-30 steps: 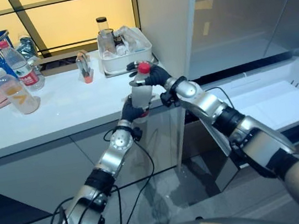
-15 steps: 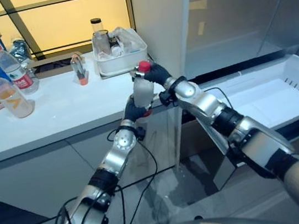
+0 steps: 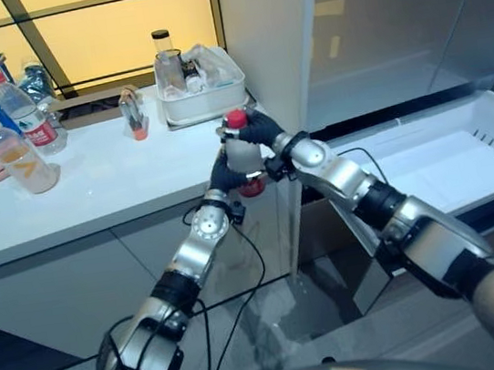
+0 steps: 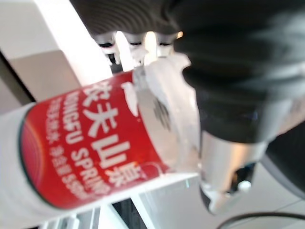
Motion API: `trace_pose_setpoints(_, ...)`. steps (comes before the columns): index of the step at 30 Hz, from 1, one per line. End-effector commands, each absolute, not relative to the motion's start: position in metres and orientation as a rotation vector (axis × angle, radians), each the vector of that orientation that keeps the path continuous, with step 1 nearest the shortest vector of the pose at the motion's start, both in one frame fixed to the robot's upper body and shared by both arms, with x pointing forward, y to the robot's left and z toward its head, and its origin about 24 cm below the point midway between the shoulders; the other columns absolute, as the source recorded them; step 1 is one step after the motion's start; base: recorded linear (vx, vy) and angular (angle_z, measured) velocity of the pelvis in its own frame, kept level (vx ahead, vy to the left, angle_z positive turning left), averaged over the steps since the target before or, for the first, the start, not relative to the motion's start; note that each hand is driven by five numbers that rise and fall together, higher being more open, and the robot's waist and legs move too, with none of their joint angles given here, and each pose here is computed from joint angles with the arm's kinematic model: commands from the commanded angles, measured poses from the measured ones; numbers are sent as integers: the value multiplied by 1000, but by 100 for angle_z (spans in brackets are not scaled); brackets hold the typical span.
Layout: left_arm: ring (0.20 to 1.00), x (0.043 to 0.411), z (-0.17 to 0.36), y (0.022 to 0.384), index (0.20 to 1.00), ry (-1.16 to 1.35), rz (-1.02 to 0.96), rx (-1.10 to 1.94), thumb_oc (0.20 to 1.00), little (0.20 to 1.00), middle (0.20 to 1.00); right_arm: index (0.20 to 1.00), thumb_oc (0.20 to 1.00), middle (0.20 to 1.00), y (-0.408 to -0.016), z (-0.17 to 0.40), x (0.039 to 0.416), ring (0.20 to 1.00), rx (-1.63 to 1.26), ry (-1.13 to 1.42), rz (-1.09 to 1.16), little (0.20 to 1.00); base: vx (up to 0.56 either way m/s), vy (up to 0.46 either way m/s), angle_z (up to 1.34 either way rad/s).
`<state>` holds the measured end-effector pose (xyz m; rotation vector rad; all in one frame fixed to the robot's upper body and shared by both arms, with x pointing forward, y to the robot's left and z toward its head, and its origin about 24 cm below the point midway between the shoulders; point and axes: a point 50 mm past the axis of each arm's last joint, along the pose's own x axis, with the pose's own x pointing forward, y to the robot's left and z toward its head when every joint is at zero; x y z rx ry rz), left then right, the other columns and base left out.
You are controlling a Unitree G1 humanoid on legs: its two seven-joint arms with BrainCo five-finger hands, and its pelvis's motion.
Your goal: Take the drinks into the refrigerator
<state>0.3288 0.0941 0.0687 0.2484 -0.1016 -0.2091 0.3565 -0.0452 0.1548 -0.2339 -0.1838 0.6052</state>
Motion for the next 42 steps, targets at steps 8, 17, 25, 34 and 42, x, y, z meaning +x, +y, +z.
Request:
trace_pose_setpoints(8,1000,317,60,90,1000,-96,-287,115,1000,1000,1000,200,200,200,-99,236,367,200,-165,-485,424,200,0,0,0)
trace_pose_setpoints(17,1000,292,34,107,1000,-6,-300,32,1000,1000,1000,200,200,200,-165,259,368,200,-201,-534,230,200,0,0,0)
trace_pose_setpoints(25,1000,264,24,119,1000,21,-338,-50,1000,1000,1000,200,200,200,-217,297,347,200,-215,-667,115,200,-5,-1,-3)
trace_pose_setpoints(34,1000,246,17,128,1000,53,-365,-80,1000,1000,1000,200,200,200,-266,312,325,200,-199,-730,-20,200,-6,-1,-2)
trace_pose_setpoints(42,1000,237,22,134,1000,42,-378,-128,1000,1000,1000,200,200,200,-316,297,329,200,-379,-547,-218,200,5,0,0)
